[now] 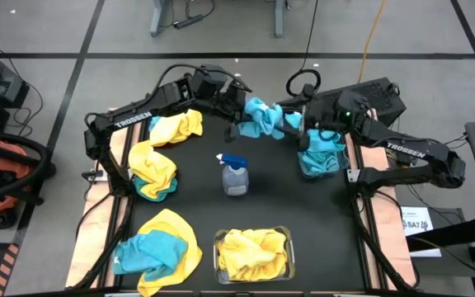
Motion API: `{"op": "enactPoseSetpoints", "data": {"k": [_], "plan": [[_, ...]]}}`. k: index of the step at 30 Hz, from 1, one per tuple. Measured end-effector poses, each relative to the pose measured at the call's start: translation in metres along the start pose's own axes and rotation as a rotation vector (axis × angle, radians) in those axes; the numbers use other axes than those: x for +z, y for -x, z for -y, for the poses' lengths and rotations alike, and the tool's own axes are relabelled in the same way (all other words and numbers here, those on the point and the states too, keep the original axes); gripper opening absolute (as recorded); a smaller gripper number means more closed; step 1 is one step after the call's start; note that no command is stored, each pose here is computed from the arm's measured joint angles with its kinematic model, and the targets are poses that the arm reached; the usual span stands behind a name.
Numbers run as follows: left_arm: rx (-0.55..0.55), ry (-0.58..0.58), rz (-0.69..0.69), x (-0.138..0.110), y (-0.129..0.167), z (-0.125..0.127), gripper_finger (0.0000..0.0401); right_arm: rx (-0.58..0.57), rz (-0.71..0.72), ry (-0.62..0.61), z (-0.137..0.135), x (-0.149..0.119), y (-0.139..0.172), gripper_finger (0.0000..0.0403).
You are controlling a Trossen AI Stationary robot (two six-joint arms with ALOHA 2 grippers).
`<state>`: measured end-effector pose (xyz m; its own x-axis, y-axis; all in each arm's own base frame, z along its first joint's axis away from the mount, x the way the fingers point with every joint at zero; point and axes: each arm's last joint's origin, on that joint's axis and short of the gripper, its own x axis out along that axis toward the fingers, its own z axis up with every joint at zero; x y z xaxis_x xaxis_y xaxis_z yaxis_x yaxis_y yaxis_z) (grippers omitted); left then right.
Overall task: Sort microfiber towel by color & place in baskets
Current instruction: Put the blue towel into the top transparent bin
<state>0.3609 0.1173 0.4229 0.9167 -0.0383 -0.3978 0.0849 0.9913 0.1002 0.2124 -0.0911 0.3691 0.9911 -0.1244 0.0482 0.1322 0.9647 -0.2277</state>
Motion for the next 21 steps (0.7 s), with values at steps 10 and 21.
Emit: {"op": "enactPoseSetpoints", "data": {"k": [10,21], "plan": [[-0.156,0.164,0.019,-0.005,-0.009,-0.003,0.0015,-0.136,-0.026,0.344,-0.019,0.003,-0.014,0.0322],[-0.238,0.284,0.094,0.001,-0.013,-0.006,0.0015,-0.026,-0.051,0.421,-0.045,-0.005,-0.029,0.0322]]}}
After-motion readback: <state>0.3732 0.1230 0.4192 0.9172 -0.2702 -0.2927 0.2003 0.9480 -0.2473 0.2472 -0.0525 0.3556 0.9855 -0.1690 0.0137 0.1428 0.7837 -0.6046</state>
